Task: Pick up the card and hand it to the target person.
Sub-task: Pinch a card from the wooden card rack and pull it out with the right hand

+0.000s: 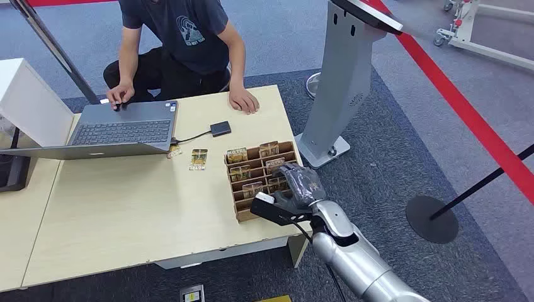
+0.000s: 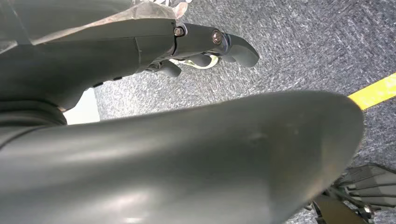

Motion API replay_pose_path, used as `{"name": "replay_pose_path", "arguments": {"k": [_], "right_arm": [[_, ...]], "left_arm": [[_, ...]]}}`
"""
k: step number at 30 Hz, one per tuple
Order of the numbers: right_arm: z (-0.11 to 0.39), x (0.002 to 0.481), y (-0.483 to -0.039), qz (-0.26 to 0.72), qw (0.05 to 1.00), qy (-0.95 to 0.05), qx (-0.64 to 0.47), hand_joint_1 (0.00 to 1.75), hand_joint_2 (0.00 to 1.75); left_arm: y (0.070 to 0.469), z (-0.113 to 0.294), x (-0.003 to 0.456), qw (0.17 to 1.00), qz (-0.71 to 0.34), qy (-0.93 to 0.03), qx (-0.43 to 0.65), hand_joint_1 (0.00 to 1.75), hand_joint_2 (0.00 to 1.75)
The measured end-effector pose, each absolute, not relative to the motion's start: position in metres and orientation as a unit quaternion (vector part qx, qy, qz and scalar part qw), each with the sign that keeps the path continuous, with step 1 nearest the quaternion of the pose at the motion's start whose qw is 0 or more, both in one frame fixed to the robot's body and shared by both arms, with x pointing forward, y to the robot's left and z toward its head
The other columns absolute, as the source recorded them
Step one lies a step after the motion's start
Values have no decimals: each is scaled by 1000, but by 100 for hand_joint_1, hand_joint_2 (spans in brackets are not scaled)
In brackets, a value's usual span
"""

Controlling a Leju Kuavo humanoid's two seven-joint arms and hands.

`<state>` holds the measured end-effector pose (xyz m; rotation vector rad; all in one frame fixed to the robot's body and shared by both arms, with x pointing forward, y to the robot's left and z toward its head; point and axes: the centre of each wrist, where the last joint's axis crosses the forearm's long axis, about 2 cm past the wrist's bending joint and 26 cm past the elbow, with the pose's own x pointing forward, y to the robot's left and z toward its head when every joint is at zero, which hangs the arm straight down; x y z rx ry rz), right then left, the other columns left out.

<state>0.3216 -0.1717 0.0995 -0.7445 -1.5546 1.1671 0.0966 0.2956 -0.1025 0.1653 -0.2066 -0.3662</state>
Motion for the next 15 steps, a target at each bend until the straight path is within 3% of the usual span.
{"name": "replay_pose_path", "arguments": {"k": [7, 15], "right_arm": [[99, 321, -172, 485, 503, -644, -313, 110, 175], [98, 319, -170, 498, 468, -639, -354, 88, 175]], "left_arm": [[296, -102, 97, 975, -182, -102, 82, 0, 0], [296, -102, 97, 975, -179, -102, 81, 0, 0]]}}
